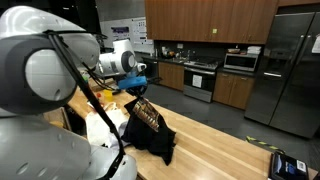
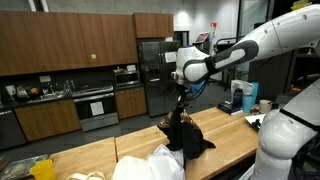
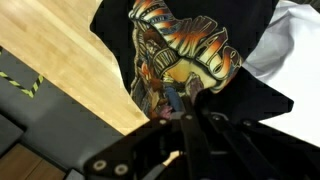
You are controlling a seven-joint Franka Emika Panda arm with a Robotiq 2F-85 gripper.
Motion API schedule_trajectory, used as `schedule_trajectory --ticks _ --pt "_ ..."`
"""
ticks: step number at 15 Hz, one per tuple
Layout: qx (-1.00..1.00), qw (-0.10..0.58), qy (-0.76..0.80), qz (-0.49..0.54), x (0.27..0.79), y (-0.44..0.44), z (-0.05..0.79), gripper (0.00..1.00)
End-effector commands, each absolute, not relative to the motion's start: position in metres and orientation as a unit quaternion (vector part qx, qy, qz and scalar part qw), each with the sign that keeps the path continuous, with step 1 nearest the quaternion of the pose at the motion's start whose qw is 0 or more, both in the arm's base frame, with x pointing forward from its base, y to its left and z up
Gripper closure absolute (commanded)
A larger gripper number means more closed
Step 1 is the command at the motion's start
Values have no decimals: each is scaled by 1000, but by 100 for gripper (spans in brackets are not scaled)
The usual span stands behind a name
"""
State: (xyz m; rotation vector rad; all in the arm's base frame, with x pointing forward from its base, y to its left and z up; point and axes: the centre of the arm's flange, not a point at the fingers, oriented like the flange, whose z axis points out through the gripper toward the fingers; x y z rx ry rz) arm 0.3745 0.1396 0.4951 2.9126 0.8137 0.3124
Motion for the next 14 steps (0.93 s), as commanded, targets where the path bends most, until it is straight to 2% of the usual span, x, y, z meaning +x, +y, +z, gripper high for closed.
schedule_trajectory --ticks 1,14 --pt "954 52 275 104 374 148 499 94" --pt "953 52 281 98 378 153 495 94"
